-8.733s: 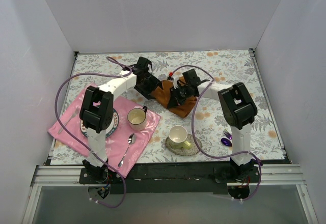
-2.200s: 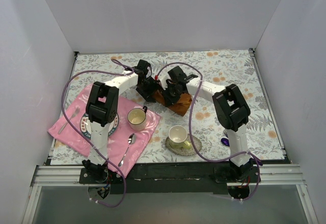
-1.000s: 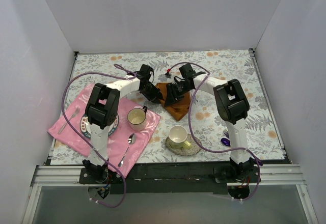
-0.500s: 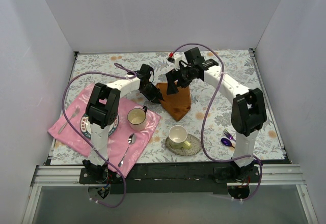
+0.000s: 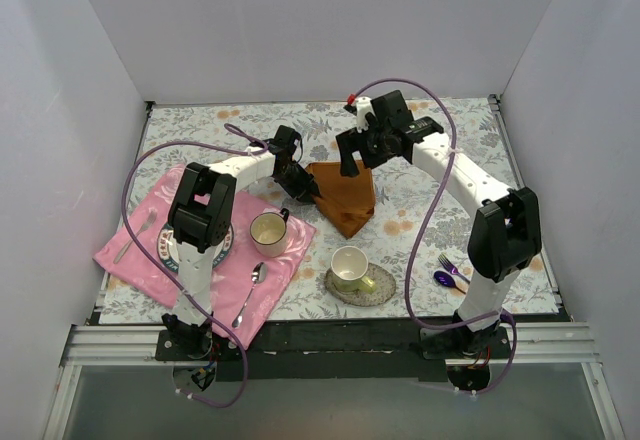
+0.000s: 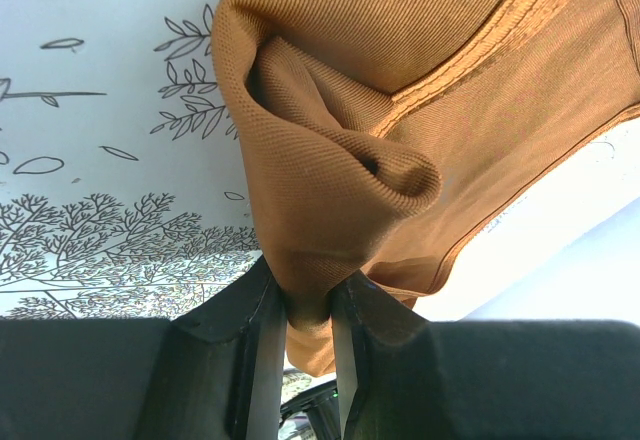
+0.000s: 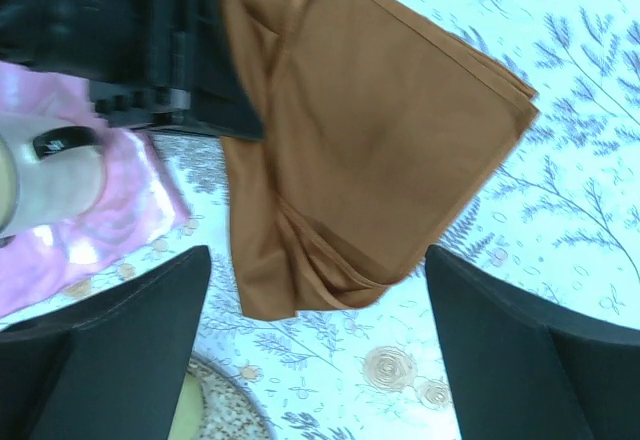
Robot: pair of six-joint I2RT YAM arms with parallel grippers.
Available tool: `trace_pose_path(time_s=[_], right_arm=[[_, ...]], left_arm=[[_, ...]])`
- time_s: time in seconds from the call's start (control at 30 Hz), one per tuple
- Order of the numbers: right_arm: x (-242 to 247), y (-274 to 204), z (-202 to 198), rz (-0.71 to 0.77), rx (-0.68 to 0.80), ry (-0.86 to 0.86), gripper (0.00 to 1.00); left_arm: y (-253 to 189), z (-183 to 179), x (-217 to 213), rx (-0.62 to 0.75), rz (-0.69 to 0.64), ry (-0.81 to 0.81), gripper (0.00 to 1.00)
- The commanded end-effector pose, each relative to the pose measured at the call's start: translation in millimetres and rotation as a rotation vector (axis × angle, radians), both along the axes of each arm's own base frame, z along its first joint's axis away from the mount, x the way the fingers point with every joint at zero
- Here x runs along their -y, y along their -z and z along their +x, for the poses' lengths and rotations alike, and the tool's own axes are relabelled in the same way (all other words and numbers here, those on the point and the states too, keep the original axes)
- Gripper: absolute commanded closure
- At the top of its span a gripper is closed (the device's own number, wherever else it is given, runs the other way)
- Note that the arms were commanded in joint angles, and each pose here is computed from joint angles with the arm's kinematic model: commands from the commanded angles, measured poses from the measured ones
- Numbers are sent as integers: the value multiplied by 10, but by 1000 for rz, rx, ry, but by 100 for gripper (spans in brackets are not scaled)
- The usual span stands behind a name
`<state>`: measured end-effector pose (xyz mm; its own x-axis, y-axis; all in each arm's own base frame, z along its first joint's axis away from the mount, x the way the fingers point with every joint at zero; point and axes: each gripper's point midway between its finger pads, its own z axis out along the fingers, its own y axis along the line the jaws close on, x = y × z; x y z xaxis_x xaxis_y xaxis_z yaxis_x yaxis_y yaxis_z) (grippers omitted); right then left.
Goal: Fold the napkin, place the utensils inside, and roll it up
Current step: Roll the napkin with the utensil
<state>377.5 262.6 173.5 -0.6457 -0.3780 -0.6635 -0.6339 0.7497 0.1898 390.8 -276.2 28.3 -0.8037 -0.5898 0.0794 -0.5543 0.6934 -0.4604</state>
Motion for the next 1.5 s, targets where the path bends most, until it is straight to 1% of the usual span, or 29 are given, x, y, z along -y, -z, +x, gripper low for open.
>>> trace_pose_path(time_s=[0.0, 0.03, 0.07, 0.1, 0.13, 0.17, 0.2, 0.27, 0.33, 0.37, 0.4, 0.47, 0.57, 0.6, 0.67, 0.83, 0.93, 0.97, 1.03, 1.07, 1.13, 1.17, 1.2, 1.23, 1.27, 1.4, 1.43, 1.47], right_arm=[[-62, 110, -12, -19, 27, 21, 14], [-48, 259, -67, -72, 41, 6, 15], [-177, 323, -120, -119, 105, -50, 16], [-114, 376, -74, -201, 172, -25, 15], [-88, 586, -189, -267, 181, -66, 15], [-276, 581, -227, -287, 272, -140, 15], [-274, 633, -235, -330, 306, -144, 14], [-407, 725, -340, -358, 345, -197, 12], [-430, 852, -386, -413, 306, -212, 13], [-525, 797, -367, -401, 306, -211, 16], [-523, 943, -407, -429, 262, -221, 20], [-583, 1032, -422, -448, 251, -235, 27], [-601, 1175, -384, -489, 256, -240, 33], [-574, 1244, -413, -501, 253, -247, 33], [-621, 1234, -377, -479, 284, -249, 34], [-669, 1366, -412, -470, 257, -280, 39], [-722, 1471, -439, -456, 227, -302, 49], [-704, 1552, -462, -466, 199, -308, 61], [-705, 1598, -471, -457, 172, -312, 73], [-722, 1589, -459, -445, 167, -314, 80], [-718, 1637, -478, -425, 121, -320, 86], [-732, 1637, -473, -412, 108, -325, 89], [-753, 1648, -516, -387, 78, -340, 91], [-730, 1642, -494, -371, 59, -338, 94], [-729, 1670, -503, -358, 35, -345, 97], [-749, 1671, -553, -262, -84, -379, 99], [-716, 1664, -523, -236, -108, -373, 99], [-743, 1680, -581, -200, -152, -392, 99]], left_arm=[[-9, -20, -84, -5, 30, -9, 91], [-24, -12, -77, -3, 26, -11, 91], [-24, -16, -76, -6, 25, -13, 91], [-34, -13, -65, -6, 18, -17, 91], [-37, -19, -62, -12, 11, -20, 91], [-43, -21, -52, -14, 5, -19, 91], [-29, -30, -53, -21, 6, -21, 91], [-25, -29, -55, -25, 4, -21, 91], [-15, -37, -50, -32, -4, -24, 91], [-13, -48, -44, -40, -12, -22, 91], [-8, -52, -47, -43, -14, -26, 91], [-9, -49, -49, -46, -21, -26, 91], [-23, -40, -44, -47, -27, -28, 91], [-23, -35, -45, -47, -29, -27, 91], [-19, -38, -36, -49, -29, -24, 91], [6, -55, -20, -60, -39, -20, 91], [6, -46, -17, -59, -43, -17, 91], [15, -33, -35, -59, -41, -19, 90], [3, -22, -43, -50, -43, -7, 89], [-6, -9, -57, -44, -42, -6, 87], [-20, 23, -75, -26, -44, 5, 82], [-53, 41, -65, -17, -56, 15, 77], [-68, 70, -67, -4, -60, 20, 73], [-87, 89, -77, 12, -58, 39, 70], [-99, 117, -100, 22, -57, 45, 63], [-304, 259, -150, 106, -60, 75, 48], [-365, 295, -166, 126, -62, 73, 47], [-399, 329, -202, 139, -59, 69, 46]])
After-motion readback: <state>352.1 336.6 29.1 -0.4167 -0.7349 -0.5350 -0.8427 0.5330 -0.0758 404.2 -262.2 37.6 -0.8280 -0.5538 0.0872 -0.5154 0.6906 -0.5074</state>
